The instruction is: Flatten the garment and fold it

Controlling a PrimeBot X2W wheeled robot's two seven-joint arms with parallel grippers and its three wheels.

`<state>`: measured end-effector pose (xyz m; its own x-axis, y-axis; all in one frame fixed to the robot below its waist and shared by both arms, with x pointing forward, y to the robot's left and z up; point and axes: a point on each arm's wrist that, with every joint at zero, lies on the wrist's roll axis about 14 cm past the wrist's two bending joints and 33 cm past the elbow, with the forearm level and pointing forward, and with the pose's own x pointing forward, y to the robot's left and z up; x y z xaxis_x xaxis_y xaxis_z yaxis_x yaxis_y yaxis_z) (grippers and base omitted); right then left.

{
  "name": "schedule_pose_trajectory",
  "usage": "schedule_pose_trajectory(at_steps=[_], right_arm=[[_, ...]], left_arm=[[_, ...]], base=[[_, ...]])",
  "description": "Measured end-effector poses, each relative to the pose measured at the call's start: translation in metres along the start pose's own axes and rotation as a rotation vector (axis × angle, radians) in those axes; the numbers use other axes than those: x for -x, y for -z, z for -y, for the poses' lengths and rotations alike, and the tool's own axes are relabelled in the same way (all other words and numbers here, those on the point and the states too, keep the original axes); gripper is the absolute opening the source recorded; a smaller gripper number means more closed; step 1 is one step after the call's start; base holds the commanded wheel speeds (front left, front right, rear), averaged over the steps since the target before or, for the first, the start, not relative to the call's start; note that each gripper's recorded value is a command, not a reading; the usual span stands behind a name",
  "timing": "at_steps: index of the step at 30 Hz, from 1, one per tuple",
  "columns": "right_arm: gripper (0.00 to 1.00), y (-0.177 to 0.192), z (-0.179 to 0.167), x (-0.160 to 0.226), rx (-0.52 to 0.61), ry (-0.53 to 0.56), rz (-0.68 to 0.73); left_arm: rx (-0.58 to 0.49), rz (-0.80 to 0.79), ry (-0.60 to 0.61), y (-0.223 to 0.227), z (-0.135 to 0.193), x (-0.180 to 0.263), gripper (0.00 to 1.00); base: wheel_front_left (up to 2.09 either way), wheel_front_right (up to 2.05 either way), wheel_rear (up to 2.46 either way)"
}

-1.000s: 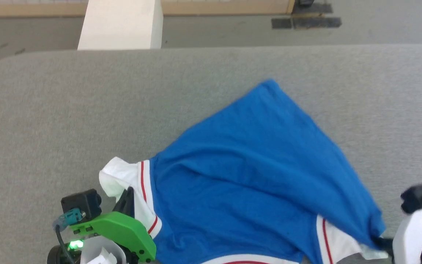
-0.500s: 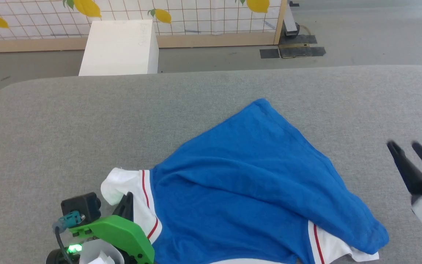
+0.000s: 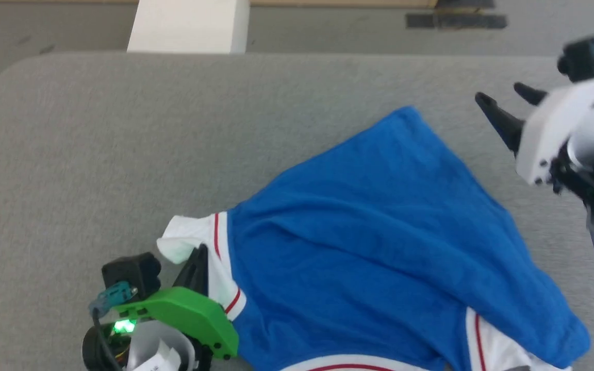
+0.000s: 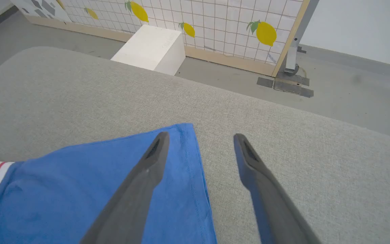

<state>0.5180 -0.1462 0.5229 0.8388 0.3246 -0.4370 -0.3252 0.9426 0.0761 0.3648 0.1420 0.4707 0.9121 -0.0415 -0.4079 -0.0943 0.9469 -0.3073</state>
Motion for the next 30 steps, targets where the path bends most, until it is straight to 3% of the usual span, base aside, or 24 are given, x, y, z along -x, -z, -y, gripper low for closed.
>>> schedule_pose_trajectory(at_steps=[10,18,21,22,23,24,30], right_arm=[[1.0,0.058,-0.017,-0.082,0.29,-0.035,-0.451],[1.0,0.113,-0.037,-0.112,0.395,-0.108,-0.648],[1.0,0.118,-0.04,-0.117,0.381,-0.132,-0.671],[0.69,0.118,-0.039,-0.117,0.379,-0.133,-0.677],[0.2,0.118,-0.04,-0.116,0.372,-0.138,-0.68],[0.0,0.118,-0.04,-0.115,0.357,-0.143,-0.679],[0.0,0.086,-0.044,-0.109,0.212,-0.191,-0.506]], left_arm=[[0.05,-0.045,-0.108,0.022,-0.023,-0.011,0.0],[0.059,-0.084,-0.203,0.039,-0.048,-0.011,0.0],[0.058,-0.091,-0.224,0.042,-0.054,-0.011,0.0],[0.058,-0.091,-0.226,0.042,-0.054,-0.011,0.0],[0.057,-0.089,-0.227,0.041,-0.055,-0.011,0.0],[0.056,-0.087,-0.227,0.041,-0.055,-0.012,0.0],[0.045,-0.068,-0.211,0.034,-0.054,-0.012,0.0]], base=[[0.0,0.0,0.0],[0.0,0.0,0.0],[0.0,0.0,0.0],[0.0,0.0,0.0],[0.0,0.0,0.0],[0.0,0.0,0.0],[0.0,0.0,0.0]])
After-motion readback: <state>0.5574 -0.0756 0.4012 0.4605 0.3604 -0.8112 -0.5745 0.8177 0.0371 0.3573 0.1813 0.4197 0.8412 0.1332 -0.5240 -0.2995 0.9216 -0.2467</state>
